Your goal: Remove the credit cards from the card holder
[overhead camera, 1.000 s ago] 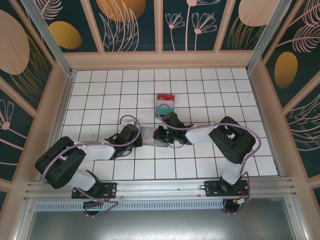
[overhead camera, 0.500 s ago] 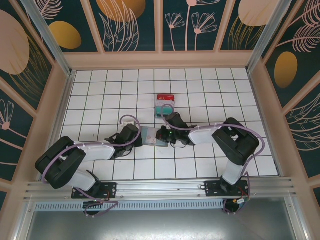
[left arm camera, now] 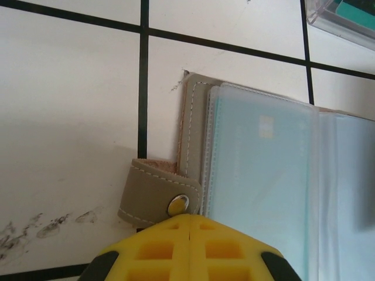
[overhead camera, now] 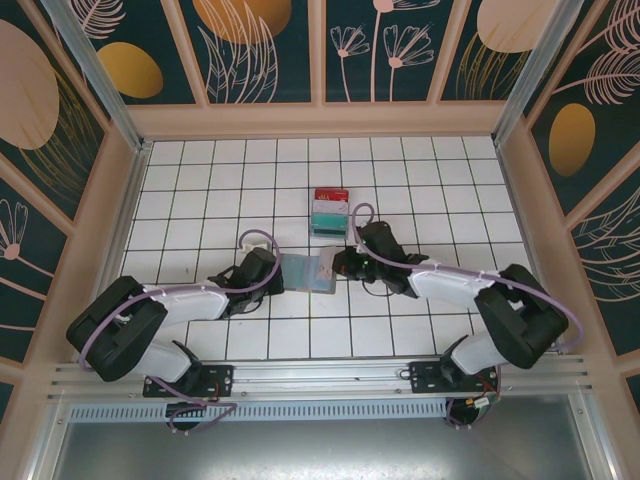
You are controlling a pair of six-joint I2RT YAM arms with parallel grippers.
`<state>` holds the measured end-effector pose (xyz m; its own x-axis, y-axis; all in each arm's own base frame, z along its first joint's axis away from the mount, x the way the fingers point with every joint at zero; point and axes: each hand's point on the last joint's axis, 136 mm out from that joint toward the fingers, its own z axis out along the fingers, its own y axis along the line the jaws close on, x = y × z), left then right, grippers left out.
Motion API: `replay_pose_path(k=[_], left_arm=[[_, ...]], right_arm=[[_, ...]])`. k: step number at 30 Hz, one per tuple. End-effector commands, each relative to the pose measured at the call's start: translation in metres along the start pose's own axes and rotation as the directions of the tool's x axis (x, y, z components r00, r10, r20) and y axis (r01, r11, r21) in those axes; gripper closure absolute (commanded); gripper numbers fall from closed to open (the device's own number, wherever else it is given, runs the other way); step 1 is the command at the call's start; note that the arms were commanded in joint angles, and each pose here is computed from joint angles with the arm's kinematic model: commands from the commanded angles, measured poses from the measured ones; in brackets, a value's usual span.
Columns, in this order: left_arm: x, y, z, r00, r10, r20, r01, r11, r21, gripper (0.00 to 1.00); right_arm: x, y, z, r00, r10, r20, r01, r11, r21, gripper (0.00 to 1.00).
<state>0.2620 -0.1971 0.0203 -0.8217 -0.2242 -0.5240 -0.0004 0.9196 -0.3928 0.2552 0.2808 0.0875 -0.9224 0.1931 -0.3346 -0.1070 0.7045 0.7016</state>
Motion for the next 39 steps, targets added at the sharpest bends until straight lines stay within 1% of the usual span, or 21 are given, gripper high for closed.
replay_pose_path(k=[1, 3, 4, 7, 9, 11, 13, 14, 15, 18, 21, 24, 25, 27, 30, 34, 37, 39], left_arm=[[-0.006, -0.01, -0.009, 1.0, 0.016, -0.004, -0.016, 0.999, 0.032, 0.96], [-0.011, -0.019, -0.014, 1.0, 0.022, 0.006, -0.022, 0.998, 0.067, 0.91], [-0.014, -0.024, -0.017, 1.0, 0.025, 0.01, -0.026, 0.996, 0.086, 0.87], [-0.021, -0.037, -0.026, 0.999, 0.035, 0.026, -0.038, 0.989, 0.141, 0.63], [-0.025, -0.042, -0.033, 0.999, 0.035, 0.041, -0.042, 0.985, 0.167, 0.5], [-0.027, -0.045, -0.039, 0.998, 0.034, 0.056, -0.044, 0.981, 0.188, 0.32], [-0.03, -0.047, -0.046, 0.997, 0.028, 0.073, -0.043, 0.977, 0.208, 0.11], [-0.032, -0.047, -0.05, 0.996, 0.024, 0.085, -0.041, 0.976, 0.213, 0.04], [-0.032, -0.046, -0.053, 0.995, 0.021, 0.095, -0.041, 0.976, 0.216, 0.02], [-0.035, -0.043, -0.064, 0.992, 0.012, 0.126, -0.041, 0.973, 0.229, 0.01], [-0.037, -0.039, -0.073, 0.988, -0.002, 0.153, -0.034, 0.973, 0.23, 0.01], [-0.04, -0.036, -0.081, 0.984, -0.019, 0.178, -0.024, 0.971, 0.238, 0.02], [-0.04, -0.035, -0.084, 0.982, -0.024, 0.187, -0.023, 0.97, 0.243, 0.02], [-0.041, -0.032, -0.088, 0.979, -0.032, 0.202, -0.019, 0.97, 0.243, 0.01], [-0.04, -0.028, -0.092, 0.976, -0.036, 0.213, -0.016, 0.971, 0.239, 0.01], [-0.039, -0.024, -0.095, 0.975, -0.041, 0.22, -0.012, 0.972, 0.235, 0.01], [-0.038, -0.022, -0.095, 0.974, -0.041, 0.223, -0.013, 0.972, 0.235, 0.02], [-0.037, -0.021, -0.095, 0.974, -0.04, 0.222, -0.013, 0.972, 0.234, 0.02]], right_arm=[[-0.021, 0.011, -0.022, 0.989, -0.135, 0.061, 0.132, 0.99, 0.048, 1.0], [-0.032, 0.025, -0.034, 0.97, -0.226, 0.095, 0.222, 0.974, 0.044, 1.0], [-0.038, 0.032, -0.039, 0.956, -0.274, 0.107, 0.27, 0.962, 0.049, 1.0], [-0.055, 0.049, -0.053, 0.905, -0.399, 0.148, 0.391, 0.917, 0.08, 1.0], [-0.065, 0.057, -0.061, 0.856, -0.487, 0.174, 0.474, 0.873, 0.113, 1.0], [-0.075, 0.064, -0.066, 0.789, -0.582, 0.196, 0.562, 0.813, 0.151, 1.0], [-0.083, 0.066, -0.069, 0.728, -0.656, 0.197, 0.626, 0.754, 0.199, 1.0], [-0.089, 0.066, -0.069, 0.7, -0.689, 0.191, 0.65, 0.724, 0.231, 1.0], [-0.094, 0.067, -0.07, 0.674, -0.715, 0.184, 0.668, 0.697, 0.261, 1.0], [-0.108, 0.064, -0.068, 0.586, -0.801, 0.117, 0.731, 0.586, 0.351, 1.0], [-0.125, 0.056, -0.061, 0.509, -0.86, 0.016, 0.761, 0.459, 0.459, 1.0], [-0.141, 0.047, -0.053, 0.434, -0.896, -0.096, 0.77, 0.313, 0.556, 1.0], [-0.143, 0.046, -0.048, 0.411, -0.902, -0.13, 0.783, 0.276, 0.557, 1.0], [-0.146, 0.047, -0.04, 0.369, -0.915, -0.162, 0.799, 0.223, 0.559, 1.0], [-0.143, 0.049, -0.027, 0.28, -0.934, -0.221, 0.835, 0.123, 0.537, 1.0], [-0.138, 0.039, -0.008, 0.178, -0.923, -0.341, 0.867, -0.017, 0.499, 1.0], [-0.13, 0.033, 0.005, 0.115, -0.907, -0.405, 0.886, -0.091, 0.455, 1.0], [-0.127, 0.028, 0.012, 0.087, -0.895, -0.437, 0.891, -0.127, 0.437, 1.0]])
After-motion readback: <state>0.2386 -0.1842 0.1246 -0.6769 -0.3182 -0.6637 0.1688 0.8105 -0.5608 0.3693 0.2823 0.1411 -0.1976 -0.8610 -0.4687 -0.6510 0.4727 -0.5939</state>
